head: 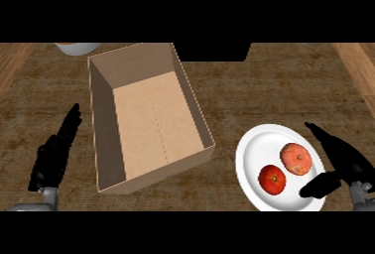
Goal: Pick the squash from the plate and place it in the cardboard box
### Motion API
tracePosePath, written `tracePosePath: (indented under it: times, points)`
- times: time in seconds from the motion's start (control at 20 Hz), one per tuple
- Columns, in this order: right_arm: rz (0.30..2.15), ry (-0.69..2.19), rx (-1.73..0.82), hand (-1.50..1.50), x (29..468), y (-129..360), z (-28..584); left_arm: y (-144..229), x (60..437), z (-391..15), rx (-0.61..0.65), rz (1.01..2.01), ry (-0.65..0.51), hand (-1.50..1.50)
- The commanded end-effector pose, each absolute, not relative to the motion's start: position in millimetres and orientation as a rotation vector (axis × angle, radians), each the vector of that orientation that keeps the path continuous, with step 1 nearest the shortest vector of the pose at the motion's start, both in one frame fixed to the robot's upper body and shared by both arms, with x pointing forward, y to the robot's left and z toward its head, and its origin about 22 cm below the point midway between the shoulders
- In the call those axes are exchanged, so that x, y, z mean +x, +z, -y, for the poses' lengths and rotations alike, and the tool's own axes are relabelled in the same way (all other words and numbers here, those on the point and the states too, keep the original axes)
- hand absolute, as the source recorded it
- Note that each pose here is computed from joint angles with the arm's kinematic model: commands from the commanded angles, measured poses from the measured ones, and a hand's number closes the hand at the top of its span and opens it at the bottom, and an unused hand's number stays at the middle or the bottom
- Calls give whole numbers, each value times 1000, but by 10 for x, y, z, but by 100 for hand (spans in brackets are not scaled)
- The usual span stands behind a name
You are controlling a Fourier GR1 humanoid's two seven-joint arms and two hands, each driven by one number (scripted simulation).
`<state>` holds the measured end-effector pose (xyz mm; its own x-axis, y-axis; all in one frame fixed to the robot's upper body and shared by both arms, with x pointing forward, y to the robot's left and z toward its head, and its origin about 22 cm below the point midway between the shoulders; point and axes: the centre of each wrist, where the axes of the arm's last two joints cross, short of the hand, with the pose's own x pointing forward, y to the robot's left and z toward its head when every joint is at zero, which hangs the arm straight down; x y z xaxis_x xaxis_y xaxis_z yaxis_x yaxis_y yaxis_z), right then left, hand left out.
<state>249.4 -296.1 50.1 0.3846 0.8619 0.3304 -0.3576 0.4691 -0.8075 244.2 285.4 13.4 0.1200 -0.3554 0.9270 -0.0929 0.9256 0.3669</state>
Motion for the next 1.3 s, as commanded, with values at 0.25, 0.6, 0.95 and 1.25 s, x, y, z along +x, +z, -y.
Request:
tracePosePath:
  times: [0.25,0.6,0.95,1.25]
  points:
    - [845,835,-713,-150,2436,259,3014,217,2294,-2889,389,1449,-188,0]
    - [850,849,-710,-150,2480,178,3060,67,2533,-2985,369,1448,-191,0]
    - [848,853,-706,-150,2739,-23,2848,-73,2257,-2849,376,1436,-198,0]
    - [803,894,-718,-150,2589,-107,2814,131,2299,-2978,385,1456,-191,0]
